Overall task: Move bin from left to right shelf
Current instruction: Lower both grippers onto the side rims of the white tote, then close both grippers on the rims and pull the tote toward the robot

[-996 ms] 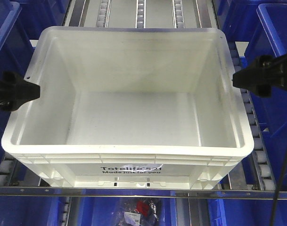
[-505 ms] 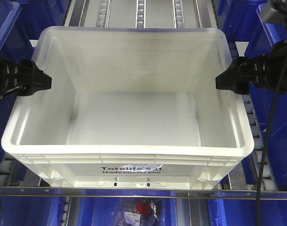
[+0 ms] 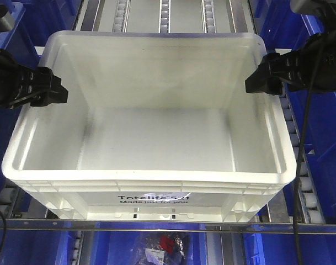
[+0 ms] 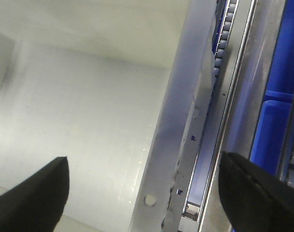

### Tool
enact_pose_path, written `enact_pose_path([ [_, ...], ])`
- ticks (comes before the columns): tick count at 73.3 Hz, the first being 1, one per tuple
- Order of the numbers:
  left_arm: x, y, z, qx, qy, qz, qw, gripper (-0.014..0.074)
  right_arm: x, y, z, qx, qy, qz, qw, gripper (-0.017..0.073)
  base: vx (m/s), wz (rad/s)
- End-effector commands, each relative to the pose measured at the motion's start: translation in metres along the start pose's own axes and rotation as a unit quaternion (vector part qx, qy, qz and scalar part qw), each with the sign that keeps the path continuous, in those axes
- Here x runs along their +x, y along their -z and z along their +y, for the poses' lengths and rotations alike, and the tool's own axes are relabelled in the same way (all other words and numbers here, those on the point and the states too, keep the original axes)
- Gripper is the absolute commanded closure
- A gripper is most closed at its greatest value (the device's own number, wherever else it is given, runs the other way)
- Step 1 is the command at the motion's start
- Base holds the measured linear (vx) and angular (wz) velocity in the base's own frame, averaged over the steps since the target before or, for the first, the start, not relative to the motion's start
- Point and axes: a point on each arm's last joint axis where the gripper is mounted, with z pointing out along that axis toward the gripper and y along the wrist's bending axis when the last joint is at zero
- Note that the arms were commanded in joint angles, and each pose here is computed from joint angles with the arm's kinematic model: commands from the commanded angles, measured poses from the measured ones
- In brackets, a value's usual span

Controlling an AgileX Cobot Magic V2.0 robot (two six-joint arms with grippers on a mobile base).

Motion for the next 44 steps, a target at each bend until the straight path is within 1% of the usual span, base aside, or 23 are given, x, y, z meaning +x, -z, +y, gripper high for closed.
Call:
enact_pose_path([
  [1, -0.01, 0.008, -0.004, 0.008, 0.006, -0.031, 0.999, 0.0074, -0.012, 0.009, 0.002, -0.001, 0.001, -0.04, 0.999, -0.0035, 0.0, 0.0],
  [21, -0.012, -0.012, 0.0, 0.005, 0.012, -0.002, 1.0, 0.0074, -0.012, -0.017, -0.004, 0.001, -0.004, -0.004, 1.0, -0.0035, 0.0, 0.0],
  [44, -0.014, -0.021, 0.002, 0.003, 0.014, 0.0, 1.0, 0.0074, -0.013, -0.034, -0.009, 0.001, -0.01, 0.015, 1.0, -0.0035, 0.0, 0.0],
])
